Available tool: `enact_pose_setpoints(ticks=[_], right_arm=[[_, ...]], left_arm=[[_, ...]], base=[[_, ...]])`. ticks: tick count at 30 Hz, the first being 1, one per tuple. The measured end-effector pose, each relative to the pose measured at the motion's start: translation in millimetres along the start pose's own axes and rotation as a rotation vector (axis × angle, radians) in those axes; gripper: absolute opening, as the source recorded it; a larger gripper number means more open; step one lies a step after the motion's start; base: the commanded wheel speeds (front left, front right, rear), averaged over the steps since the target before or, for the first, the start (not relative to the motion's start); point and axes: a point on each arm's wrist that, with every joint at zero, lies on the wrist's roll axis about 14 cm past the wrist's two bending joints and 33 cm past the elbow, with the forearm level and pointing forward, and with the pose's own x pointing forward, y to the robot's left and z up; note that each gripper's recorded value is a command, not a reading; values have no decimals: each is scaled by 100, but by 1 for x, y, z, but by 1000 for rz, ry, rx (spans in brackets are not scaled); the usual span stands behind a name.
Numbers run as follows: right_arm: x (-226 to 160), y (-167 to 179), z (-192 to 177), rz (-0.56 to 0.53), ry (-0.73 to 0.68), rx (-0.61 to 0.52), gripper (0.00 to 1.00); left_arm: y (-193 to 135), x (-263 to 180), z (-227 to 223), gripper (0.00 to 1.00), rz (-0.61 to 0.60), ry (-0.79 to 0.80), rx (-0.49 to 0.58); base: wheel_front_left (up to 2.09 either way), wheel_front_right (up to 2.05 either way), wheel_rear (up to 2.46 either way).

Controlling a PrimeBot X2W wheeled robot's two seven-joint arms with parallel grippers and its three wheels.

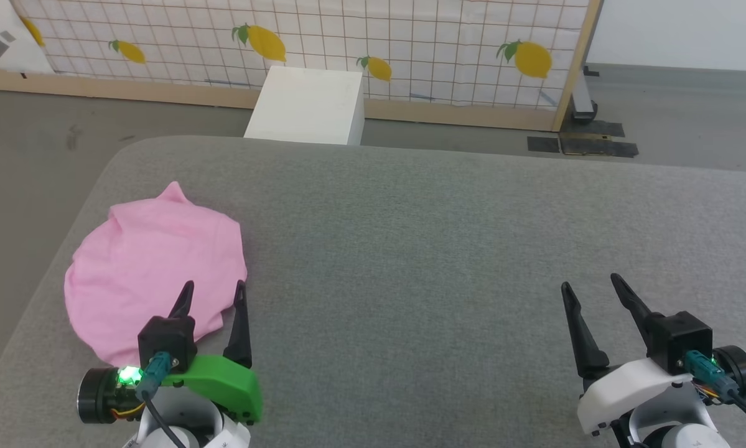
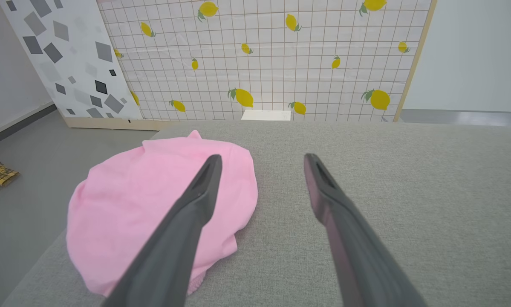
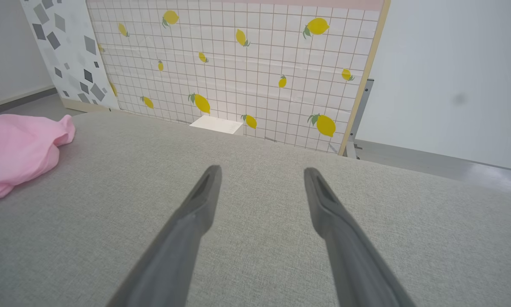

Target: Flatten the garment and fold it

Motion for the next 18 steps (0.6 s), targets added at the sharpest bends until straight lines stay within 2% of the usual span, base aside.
enact_pose_setpoints(ticks=[18], right_arm=[[22,45,3,141,-27,6,100]], left_arm=[[40,-25,3,100,129,-28,-8]], base=[[0,0,0]])
